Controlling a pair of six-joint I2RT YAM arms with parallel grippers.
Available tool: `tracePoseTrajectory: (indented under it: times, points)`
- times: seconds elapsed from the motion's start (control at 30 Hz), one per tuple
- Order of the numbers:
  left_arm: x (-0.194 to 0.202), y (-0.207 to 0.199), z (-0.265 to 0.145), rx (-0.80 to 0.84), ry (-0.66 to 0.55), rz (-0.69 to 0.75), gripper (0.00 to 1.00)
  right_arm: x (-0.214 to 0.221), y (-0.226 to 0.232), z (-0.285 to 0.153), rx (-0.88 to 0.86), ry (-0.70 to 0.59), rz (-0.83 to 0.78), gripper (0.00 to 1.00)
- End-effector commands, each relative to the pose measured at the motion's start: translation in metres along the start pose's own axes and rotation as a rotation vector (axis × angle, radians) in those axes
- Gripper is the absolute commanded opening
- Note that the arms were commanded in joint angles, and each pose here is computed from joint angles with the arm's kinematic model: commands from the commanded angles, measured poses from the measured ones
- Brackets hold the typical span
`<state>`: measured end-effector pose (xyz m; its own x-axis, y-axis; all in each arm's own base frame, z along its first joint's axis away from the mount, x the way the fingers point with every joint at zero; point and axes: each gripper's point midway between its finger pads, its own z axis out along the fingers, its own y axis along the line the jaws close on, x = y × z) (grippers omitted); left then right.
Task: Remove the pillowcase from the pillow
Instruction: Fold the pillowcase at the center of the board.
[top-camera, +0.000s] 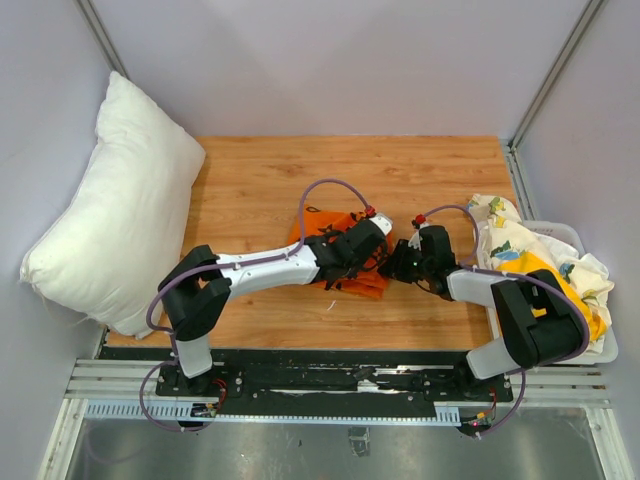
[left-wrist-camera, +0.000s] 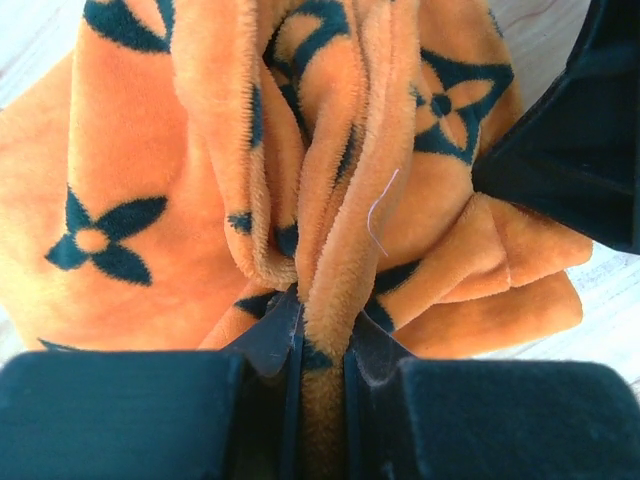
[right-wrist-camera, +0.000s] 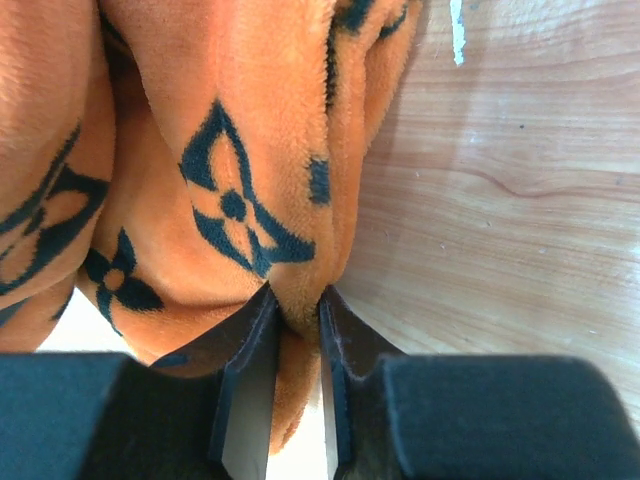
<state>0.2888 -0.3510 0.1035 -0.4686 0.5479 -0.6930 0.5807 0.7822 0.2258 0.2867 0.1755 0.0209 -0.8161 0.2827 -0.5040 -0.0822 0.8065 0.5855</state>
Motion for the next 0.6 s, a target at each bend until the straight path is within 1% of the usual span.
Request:
tracePoseTrajectory:
  times: [0.0, 0.07, 0.2, 0.3, 0.37, 0.4, 0.47, 0.5, 0.57]
  points:
    - [-0.016, -0.010, -0.001, 0.023, -0.088, -0.110, 0.07, 0.015, -0.009, 0.000, 0.043, 0.047, 0.005, 0.23]
    - [-0.015, -0.013, 0.002, 0.035, -0.100, -0.136, 0.09, 0.013, -0.007, -0.004, 0.041, 0.041, 0.001, 0.23]
    - [-0.025, -0.017, -0.006, 0.082, -0.162, -0.192, 0.11, 0.009, -0.003, -0.012, 0.043, 0.022, -0.012, 0.23]
    - [-0.039, -0.024, -0.016, 0.145, -0.218, -0.221, 0.12, 0.006, -0.002, -0.018, 0.047, 0.011, -0.021, 0.24]
    - [-0.048, -0.032, -0.022, 0.200, -0.244, -0.227, 0.16, 0.005, -0.002, -0.019, 0.052, 0.008, -0.024, 0.26]
    - [-0.051, -0.035, -0.023, 0.222, -0.252, -0.229, 0.24, 0.005, -0.002, -0.019, 0.052, 0.009, -0.025, 0.27]
    - [-0.053, -0.043, -0.027, 0.269, -0.257, -0.227, 0.48, 0.007, -0.002, -0.019, 0.053, 0.015, -0.021, 0.28]
    - [-0.052, -0.045, -0.029, 0.285, -0.261, -0.229, 0.64, 0.007, -0.002, -0.019, 0.051, 0.016, -0.020, 0.28]
    - [-0.054, -0.044, -0.039, 0.314, -0.291, -0.240, 0.83, 0.008, -0.002, -0.022, 0.053, 0.014, -0.020, 0.29]
